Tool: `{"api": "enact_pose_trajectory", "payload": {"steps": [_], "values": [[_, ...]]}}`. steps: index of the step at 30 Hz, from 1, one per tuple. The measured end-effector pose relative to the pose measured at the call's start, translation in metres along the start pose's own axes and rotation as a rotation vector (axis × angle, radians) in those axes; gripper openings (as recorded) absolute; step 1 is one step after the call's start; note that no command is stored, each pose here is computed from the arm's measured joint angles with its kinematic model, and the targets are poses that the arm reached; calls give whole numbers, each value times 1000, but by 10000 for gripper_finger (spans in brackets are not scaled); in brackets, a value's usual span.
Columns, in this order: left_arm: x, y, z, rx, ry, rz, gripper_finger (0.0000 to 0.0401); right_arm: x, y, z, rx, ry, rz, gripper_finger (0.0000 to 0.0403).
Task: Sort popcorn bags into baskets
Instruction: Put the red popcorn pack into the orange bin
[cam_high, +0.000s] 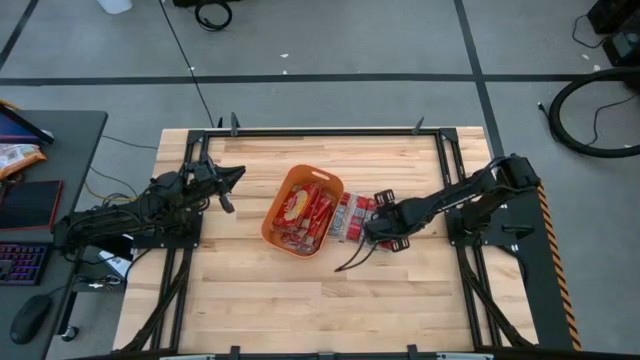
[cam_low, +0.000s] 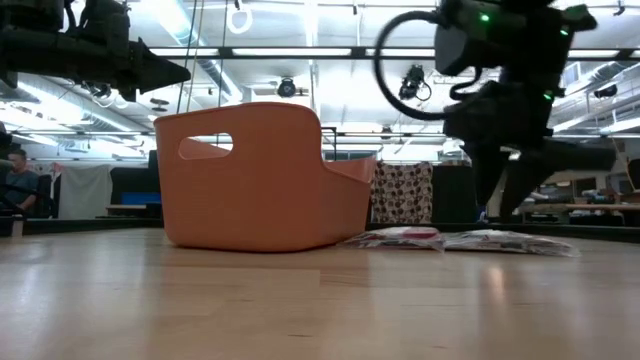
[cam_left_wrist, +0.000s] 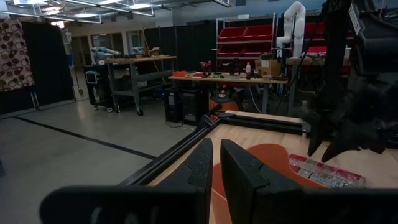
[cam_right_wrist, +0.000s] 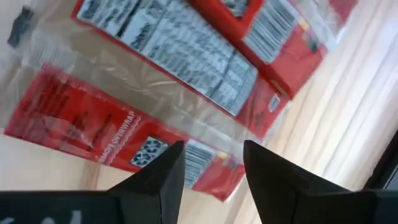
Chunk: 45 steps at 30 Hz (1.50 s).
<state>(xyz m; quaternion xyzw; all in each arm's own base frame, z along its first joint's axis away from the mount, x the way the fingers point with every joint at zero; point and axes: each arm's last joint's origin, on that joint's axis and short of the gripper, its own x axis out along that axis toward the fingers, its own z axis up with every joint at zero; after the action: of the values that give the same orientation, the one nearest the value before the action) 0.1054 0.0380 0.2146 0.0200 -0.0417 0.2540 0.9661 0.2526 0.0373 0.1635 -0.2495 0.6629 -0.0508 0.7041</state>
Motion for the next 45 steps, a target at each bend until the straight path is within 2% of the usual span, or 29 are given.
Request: {"api": "enact_pose_trajectory", "payload": {"steps": [5, 12, 23, 27, 29, 33, 36, 38, 43, 45], "values": [[0, 0, 0, 0, 0, 0, 36, 10, 9, -6, -43, -5, -50, 168], [0, 0, 0, 0, 0, 0, 36, 15, 12, -10, -49, 1, -51, 168], [0, 0, 0, 0, 0, 0, 36, 14, 9, 7, 9, -168, -75, 168], [0, 0, 0, 0, 0, 0, 36, 14, 10, 3, -4, -131, -61, 168], [0, 0, 0, 0, 0, 0, 36, 15, 12, 2, 32, -125, 2, 168], [0, 0, 0, 0, 0, 0, 36, 13, 15, 9, 224, -189, 156, 168], [0, 0, 0, 0, 0, 0, 36, 9, 22, 15, 303, -241, 208, 168], [0, 0, 0, 0, 0, 0, 36, 3, 29, 19, 312, -277, 214, 166], [0, 0, 0, 0, 0, 0, 36, -22, 40, 33, 315, -375, 121, 162], [0, 0, 0, 0, 0, 0, 36, -31, 47, 38, 293, -433, 134, 162]]}}
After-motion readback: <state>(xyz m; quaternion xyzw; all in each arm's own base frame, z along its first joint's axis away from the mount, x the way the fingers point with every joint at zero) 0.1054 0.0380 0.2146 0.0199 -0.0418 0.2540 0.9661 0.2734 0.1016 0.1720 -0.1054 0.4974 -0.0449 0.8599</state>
